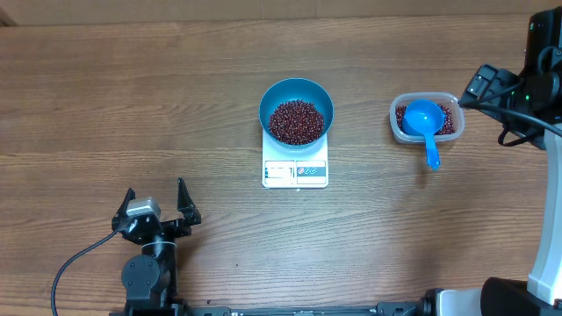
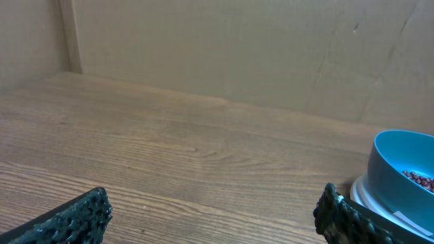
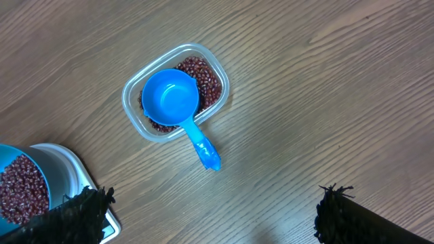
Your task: Scoop item into bowl and weigh 150g on scale
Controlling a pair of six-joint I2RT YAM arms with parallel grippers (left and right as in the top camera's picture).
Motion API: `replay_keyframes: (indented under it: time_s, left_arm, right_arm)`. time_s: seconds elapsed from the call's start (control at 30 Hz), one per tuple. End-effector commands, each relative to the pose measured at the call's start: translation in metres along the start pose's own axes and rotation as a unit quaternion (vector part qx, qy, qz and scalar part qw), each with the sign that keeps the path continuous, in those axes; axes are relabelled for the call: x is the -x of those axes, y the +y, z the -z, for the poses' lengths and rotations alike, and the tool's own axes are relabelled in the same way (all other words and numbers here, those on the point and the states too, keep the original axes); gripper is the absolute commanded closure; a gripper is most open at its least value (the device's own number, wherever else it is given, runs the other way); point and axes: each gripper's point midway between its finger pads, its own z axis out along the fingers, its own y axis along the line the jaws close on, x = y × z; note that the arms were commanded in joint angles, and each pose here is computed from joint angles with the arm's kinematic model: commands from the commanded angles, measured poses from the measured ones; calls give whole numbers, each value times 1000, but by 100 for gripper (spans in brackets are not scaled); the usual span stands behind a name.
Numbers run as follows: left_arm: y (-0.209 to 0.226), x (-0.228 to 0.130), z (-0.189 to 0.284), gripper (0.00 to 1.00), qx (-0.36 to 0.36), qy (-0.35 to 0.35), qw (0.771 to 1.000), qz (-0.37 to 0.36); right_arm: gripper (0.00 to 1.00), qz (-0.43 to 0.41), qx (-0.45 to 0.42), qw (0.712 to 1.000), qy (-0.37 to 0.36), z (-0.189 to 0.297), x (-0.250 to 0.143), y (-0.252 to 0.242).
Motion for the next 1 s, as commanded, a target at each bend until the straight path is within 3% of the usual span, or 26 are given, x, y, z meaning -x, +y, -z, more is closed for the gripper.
replay_keyframes:
  time_s: [0.0,0.33,0.53,0.97]
  left_arm:
    - [3,1,0,0,7,-5,1000,4]
    - [-1,0,0,0,-4,-1,1000,-3]
    - [-14,-5,1,0,-44,7,997,-65]
    - [-14,-5,1,0,-44,8,997,-65]
  right_arm:
    - [0,2,-1,1000,-6,2,2,0]
    - [0,2,-1,1000,-6,2,2,0]
    - [0,2,-1,1000,-6,2,2,0]
    - [0,2,-1,1000,-6,2,2,0]
